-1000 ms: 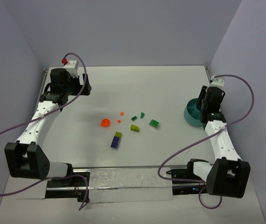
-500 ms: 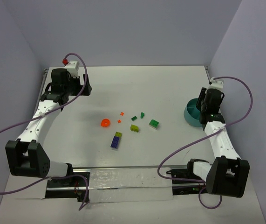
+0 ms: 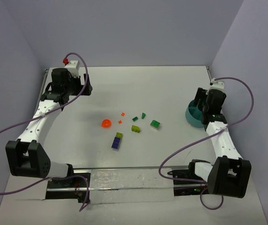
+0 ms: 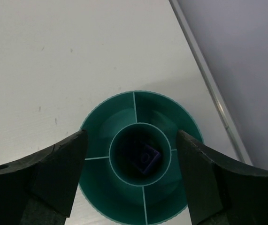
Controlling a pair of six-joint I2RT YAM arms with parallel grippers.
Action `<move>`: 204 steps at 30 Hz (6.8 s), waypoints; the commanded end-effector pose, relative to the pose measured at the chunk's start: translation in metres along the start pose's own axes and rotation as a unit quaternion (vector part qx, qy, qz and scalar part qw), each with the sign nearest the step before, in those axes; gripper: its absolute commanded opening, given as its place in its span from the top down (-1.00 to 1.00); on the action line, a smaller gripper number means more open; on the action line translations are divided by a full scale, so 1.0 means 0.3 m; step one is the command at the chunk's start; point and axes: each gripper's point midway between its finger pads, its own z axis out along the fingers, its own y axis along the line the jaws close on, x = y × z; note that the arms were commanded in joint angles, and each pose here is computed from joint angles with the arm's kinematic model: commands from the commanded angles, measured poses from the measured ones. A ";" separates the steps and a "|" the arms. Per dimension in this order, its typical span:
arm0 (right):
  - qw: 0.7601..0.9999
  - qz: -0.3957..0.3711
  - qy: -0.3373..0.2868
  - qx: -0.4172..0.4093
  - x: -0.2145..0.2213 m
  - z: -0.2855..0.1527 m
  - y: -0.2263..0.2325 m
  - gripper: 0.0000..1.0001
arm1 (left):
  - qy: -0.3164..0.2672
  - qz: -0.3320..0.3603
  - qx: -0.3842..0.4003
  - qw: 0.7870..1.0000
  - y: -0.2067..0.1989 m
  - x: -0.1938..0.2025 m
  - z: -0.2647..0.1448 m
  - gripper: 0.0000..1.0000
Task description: Sort the legos into containers by color
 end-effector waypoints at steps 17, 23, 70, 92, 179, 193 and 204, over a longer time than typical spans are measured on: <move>0.864 -0.253 0.050 -0.433 -0.037 -0.515 0.773 -0.99 | -0.009 0.005 0.018 1.000 -0.029 -0.037 -0.037 -0.99; 0.757 -0.396 0.032 -0.518 0.146 -0.665 0.938 -1.00 | 0.005 -0.023 0.057 0.998 -0.036 -0.027 -0.049 -0.98; 0.547 -0.594 -0.306 -0.504 0.730 -1.000 1.276 -0.46 | -0.039 -0.060 0.042 0.997 0.130 -0.148 -0.088 -0.99; 0.574 -0.631 -0.315 -0.417 0.819 -0.852 1.357 -0.14 | -0.051 -0.078 0.026 0.995 0.225 -0.170 -0.099 -0.98; 0.772 0.209 0.318 -0.510 -0.120 -0.515 1.133 1.00 | 0.011 0.128 0.415 0.901 -0.837 0.106 -0.054 -0.71; 0.775 0.201 0.311 -0.512 -0.121 -0.520 1.123 0.69 | 0.025 0.141 0.402 0.904 -0.836 0.124 -0.030 0.59; 0.825 0.122 0.255 -0.489 -0.131 -0.495 1.070 0.07 | 0.056 0.157 0.397 0.903 -0.825 0.148 -0.018 1.00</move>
